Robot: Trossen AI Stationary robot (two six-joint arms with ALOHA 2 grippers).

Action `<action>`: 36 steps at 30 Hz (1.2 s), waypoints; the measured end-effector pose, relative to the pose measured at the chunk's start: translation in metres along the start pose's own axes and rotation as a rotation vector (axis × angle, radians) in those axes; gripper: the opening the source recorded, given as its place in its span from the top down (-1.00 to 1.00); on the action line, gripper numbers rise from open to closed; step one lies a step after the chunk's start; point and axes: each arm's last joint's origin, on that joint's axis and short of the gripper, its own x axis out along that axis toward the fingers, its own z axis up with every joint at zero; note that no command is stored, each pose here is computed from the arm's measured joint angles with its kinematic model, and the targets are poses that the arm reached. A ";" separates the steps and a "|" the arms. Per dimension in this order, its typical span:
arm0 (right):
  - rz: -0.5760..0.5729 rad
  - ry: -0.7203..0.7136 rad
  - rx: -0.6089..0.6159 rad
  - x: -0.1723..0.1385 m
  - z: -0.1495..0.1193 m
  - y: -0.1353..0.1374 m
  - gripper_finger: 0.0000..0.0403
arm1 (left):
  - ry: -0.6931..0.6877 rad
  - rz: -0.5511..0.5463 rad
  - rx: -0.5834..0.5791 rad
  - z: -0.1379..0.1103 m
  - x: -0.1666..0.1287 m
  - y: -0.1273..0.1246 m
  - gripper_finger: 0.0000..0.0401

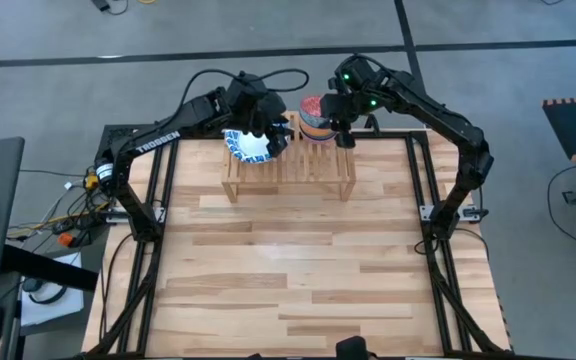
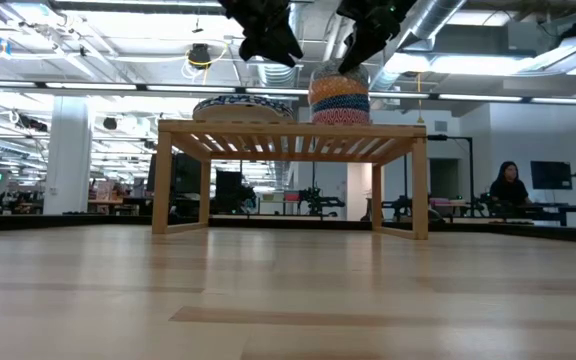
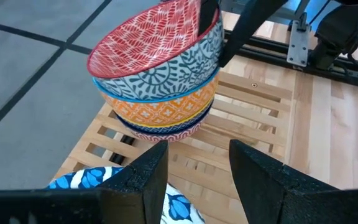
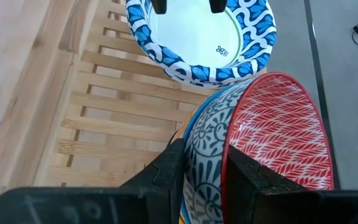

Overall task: Place and stack bowls onto a shelf
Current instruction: Stack the gray red patterned bowl on top of the orange blue patterned bowl on the shelf

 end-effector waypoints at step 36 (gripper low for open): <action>0.034 0.000 0.039 -0.014 0.007 0.018 -0.31 | 0.007 -0.005 0.004 -0.001 0.000 0.000 0.23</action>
